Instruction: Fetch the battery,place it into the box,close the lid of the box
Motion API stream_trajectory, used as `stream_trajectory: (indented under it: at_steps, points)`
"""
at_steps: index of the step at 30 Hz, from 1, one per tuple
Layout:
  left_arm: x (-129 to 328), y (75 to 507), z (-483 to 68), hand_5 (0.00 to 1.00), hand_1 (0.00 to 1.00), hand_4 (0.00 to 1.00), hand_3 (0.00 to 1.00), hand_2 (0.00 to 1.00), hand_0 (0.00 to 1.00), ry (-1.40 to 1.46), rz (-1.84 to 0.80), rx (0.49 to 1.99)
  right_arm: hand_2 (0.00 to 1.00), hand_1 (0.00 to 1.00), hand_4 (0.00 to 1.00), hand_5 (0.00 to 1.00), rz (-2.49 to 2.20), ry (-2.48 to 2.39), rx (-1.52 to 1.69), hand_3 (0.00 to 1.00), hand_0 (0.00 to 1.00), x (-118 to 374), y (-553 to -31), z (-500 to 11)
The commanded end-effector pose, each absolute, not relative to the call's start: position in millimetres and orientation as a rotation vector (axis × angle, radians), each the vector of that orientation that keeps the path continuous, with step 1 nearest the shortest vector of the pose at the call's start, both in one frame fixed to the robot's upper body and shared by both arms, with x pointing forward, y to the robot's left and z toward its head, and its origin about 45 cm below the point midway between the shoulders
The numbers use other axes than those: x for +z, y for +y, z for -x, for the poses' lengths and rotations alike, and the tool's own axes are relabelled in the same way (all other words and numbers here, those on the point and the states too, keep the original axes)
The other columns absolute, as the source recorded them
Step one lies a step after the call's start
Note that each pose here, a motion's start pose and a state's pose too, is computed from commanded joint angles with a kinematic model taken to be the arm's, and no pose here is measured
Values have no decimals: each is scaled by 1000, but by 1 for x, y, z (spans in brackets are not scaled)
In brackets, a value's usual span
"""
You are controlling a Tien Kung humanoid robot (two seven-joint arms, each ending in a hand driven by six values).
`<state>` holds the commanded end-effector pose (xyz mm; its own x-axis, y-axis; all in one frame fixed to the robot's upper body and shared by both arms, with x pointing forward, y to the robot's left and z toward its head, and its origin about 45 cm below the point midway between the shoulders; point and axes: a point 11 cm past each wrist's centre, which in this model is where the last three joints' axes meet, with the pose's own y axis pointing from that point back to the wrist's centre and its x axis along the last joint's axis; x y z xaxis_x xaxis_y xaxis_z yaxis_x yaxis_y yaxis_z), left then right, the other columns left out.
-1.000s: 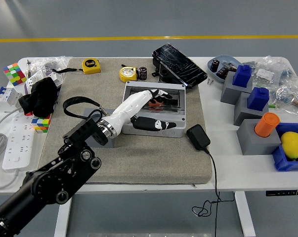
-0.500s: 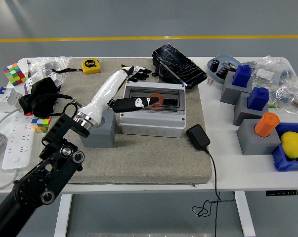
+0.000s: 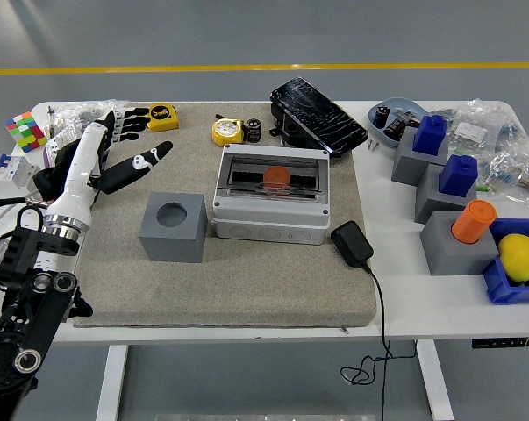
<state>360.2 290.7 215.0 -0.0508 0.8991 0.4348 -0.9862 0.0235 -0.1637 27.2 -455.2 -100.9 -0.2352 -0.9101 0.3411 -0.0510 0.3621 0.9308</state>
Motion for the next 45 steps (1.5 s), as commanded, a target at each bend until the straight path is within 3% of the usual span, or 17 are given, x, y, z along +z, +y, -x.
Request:
stream_trajectory:
  at_steps: [14, 45]
  points:
    - [215, 327, -352, 513, 706, 998, 721, 709, 632, -492, -271, 1629, 666, 642, 990, 494, -898, -1602, -1037, 568, 635, -100, -456, -38]
    - [221, 342, -348, 494, 707, 998, 716, 709, 637, -495, -282, 1659, 667, 643, 989, 501, -903, -1604, -1029, 568, 634, -98, -459, -40]
